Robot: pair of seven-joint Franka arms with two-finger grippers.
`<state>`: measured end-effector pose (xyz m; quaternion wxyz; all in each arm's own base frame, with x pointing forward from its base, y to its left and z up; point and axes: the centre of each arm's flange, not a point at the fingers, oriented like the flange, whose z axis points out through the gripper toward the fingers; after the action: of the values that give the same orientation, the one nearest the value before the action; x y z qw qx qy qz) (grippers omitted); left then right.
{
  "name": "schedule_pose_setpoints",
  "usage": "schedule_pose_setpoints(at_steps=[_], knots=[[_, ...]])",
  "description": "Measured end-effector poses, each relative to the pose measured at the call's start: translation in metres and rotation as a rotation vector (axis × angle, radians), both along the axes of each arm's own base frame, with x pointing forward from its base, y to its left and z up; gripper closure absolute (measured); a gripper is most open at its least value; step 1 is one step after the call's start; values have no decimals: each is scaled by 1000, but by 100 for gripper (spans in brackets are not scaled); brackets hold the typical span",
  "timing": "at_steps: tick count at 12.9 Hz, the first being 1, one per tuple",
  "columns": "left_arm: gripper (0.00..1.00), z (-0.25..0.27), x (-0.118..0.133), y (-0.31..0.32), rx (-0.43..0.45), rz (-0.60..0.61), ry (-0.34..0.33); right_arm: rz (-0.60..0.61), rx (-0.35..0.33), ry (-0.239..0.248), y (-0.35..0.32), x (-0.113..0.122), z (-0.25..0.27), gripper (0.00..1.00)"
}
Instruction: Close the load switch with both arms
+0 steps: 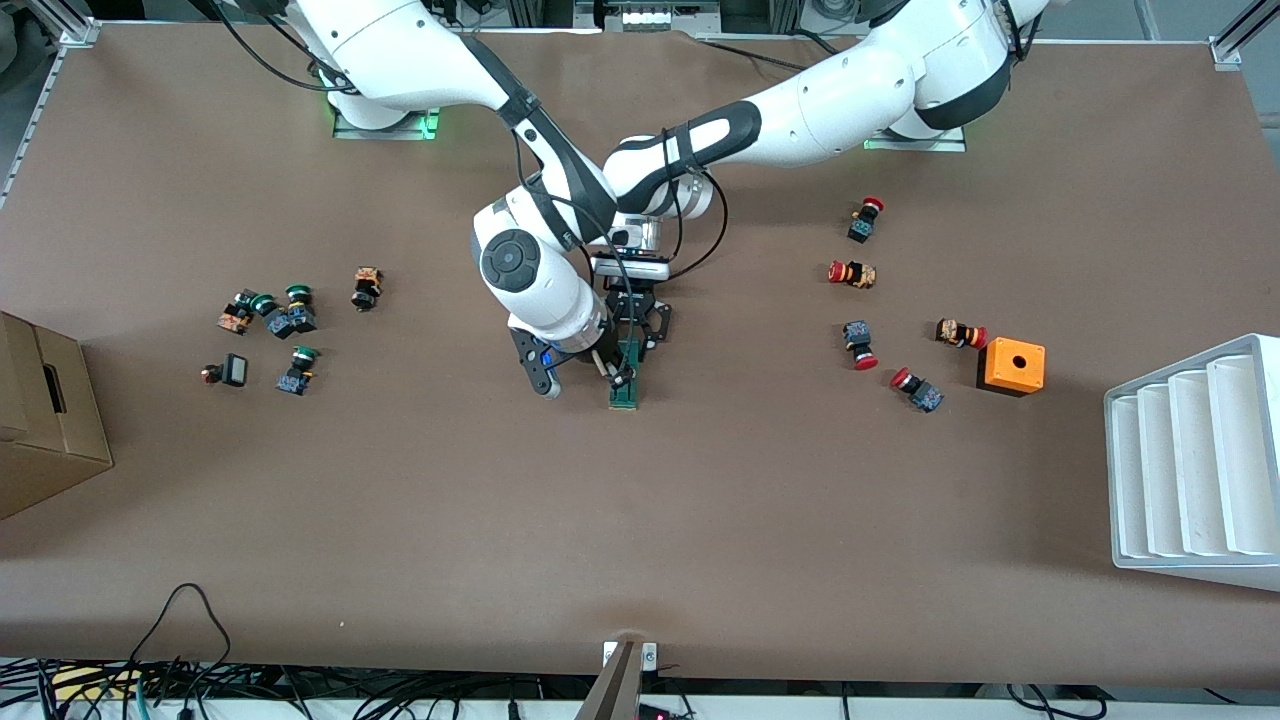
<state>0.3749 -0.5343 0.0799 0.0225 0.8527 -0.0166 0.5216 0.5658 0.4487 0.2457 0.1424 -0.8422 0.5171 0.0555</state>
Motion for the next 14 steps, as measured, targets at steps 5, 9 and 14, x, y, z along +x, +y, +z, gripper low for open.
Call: schedule_pose_setpoints(at_steps=[5,9,14], knots=[[48,0,0,0,0,0,0,-11,4,2,-1,7,0,81],[48,0,0,0,0,0,0,-24,11,1,-3,16,-1,80],[48,0,0,0,0,0,0,-35,16,-1,-5,27,-4,80]])
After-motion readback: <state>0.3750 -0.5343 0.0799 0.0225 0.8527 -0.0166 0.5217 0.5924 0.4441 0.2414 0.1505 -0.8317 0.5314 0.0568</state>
